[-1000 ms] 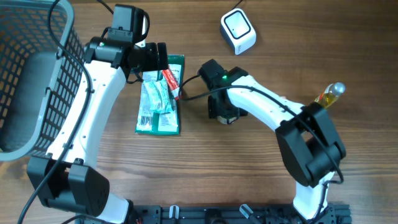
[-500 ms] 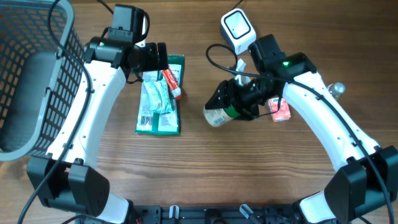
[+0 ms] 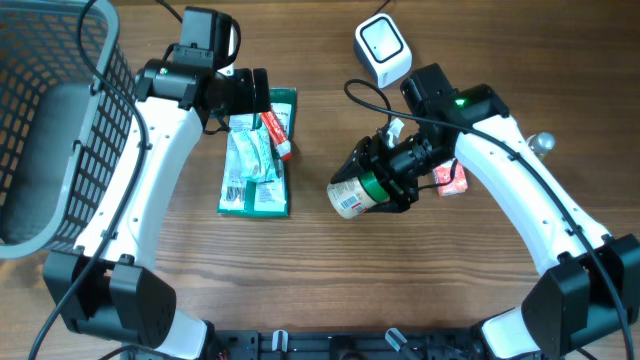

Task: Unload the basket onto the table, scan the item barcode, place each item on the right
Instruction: 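Raise the jar with the right gripper up to the white scanner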

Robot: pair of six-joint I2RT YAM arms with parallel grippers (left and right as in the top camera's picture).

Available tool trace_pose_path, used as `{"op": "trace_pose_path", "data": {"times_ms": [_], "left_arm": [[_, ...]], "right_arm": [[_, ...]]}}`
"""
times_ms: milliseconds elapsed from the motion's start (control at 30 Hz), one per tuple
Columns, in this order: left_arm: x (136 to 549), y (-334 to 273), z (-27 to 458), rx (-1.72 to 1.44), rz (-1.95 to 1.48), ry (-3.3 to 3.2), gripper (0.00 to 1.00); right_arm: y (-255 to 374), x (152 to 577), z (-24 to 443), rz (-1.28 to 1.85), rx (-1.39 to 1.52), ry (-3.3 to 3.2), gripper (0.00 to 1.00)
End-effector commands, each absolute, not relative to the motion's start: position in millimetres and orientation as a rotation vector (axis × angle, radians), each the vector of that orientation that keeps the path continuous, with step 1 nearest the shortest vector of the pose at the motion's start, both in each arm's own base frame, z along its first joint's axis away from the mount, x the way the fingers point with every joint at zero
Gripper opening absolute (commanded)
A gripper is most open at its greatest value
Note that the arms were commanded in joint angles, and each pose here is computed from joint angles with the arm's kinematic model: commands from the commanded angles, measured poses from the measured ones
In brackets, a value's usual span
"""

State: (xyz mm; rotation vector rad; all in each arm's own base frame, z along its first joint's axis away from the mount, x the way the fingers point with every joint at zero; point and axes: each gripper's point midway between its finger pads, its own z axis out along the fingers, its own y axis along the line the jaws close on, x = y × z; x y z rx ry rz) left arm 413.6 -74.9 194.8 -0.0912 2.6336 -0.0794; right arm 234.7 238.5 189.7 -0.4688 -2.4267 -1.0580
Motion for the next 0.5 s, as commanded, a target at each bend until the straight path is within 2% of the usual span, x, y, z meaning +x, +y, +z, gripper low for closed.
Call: {"op": "trace_pose_path", "data": {"times_ms": [0,467], "left_arm": [[415.8,-72.2,192.9,-0.112,-0.069,2.634,1.0],[415.8,-72.2,192.9,-0.112,-0.069,2.634,1.0]], "right_arm": [[244.9,228.3,203.6,-1.118,-0.462,-2.359,0.45],[246.4,224.4,208.2,-1.129,-0.466,-2.318,0.45]]}}
